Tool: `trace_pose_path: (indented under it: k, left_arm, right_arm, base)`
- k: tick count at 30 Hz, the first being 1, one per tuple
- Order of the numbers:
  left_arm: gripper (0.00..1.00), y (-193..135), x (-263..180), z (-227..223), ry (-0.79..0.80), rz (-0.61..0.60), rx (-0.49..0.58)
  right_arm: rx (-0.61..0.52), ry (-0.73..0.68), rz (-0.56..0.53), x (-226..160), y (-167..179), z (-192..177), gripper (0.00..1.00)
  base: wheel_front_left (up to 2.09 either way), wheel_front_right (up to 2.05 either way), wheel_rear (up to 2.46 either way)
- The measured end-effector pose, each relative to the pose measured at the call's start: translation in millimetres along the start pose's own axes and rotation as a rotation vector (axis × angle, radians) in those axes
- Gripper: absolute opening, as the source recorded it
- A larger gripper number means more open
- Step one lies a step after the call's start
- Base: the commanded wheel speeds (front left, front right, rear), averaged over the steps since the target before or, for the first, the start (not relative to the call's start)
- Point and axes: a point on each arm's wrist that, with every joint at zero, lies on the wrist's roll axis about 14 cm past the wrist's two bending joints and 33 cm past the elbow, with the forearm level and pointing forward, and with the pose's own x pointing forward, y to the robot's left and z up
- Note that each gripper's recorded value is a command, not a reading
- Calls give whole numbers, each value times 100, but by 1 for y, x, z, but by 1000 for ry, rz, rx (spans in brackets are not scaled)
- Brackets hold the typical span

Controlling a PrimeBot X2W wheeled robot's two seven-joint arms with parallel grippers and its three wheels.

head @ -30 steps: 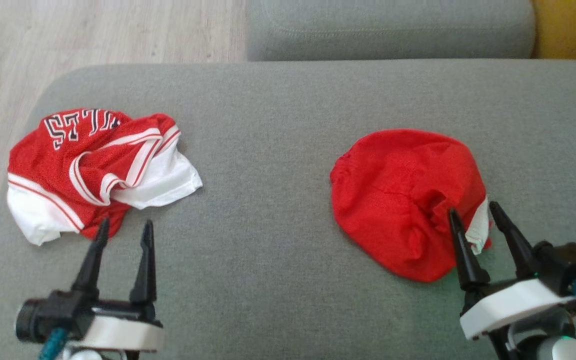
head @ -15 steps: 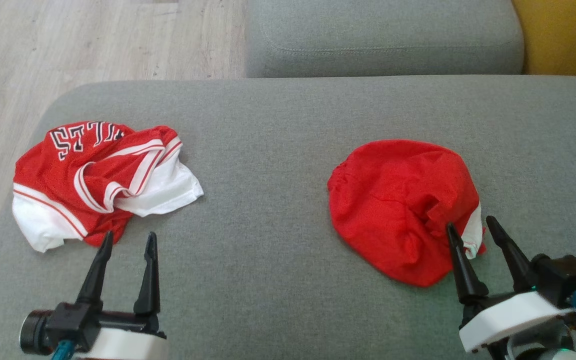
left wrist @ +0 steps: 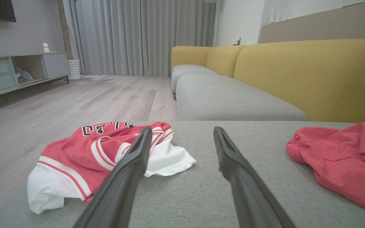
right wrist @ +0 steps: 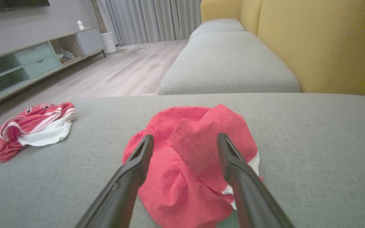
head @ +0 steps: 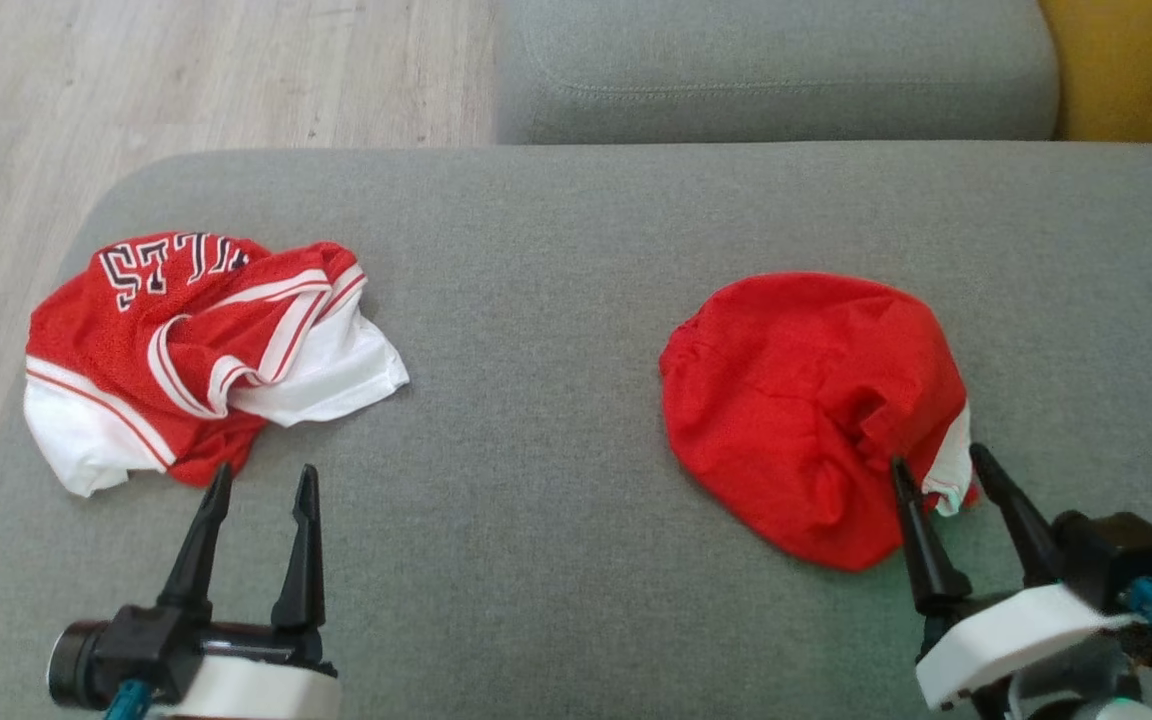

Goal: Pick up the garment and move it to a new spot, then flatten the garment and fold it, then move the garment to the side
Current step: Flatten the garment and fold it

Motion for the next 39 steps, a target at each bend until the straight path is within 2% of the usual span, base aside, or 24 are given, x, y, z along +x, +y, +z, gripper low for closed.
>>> trace_pose_path:
  k: [5, 12, 14, 18, 24, 28, 29, 30, 31, 35, 39]
  left_arm:
    - [100, 3, 2, -7, 19, 11, -10]
    - [100, 1, 17, -1, -3, 8, -24]
    - [100, 3, 18, -4, 4, 12, -29]
    - [100, 9, 20, -6, 9, 34, -34]
    - [100, 7, 25, -13, 25, 30, -42]
    - [100, 7, 33, -11, 18, 26, -39]
    - [100, 7, 33, -11, 18, 26, -39]
    - [100, 7, 35, -11, 16, 27, -42]
    - [100, 7, 37, -10, 13, 25, -45]
    - [100, 6, 43, -11, 13, 21, -46]
    - [100, 7, 43, -13, 18, 24, -46]
  right_arm:
    - [-20, 89, 14, 12, 3, -26, 100]
    - [-41, 147, 22, 42, 0, -40, 100]
    - [-38, 162, 5, 46, -7, -45, 0]
    - [-53, 147, -58, 54, -29, -38, 0]
    - [-127, 61, -189, 73, -88, 4, 0]
    - [-149, 69, -240, 82, -121, 10, 0]
    - [-149, 69, -240, 82, -121, 10, 37]
    - [-143, 76, -252, 83, -128, 8, 85]
    - [-128, 93, -268, 83, -135, 2, 100]
    - [-77, 142, -324, 79, -155, -23, 100]
    - [-59, 81, -337, 78, -156, -18, 100]
  base:
    - [0, 0, 0]
    - [0, 0, 0]
    - [0, 0, 0]
    - [0, 0, 0]
    - [0, 0, 0]
    - [0, 0, 0]
    - [0, 0, 0]
    - [0, 0, 0]
    - [0, 0, 0]
    - [0, 0, 0]
    - [0, 0, 0]
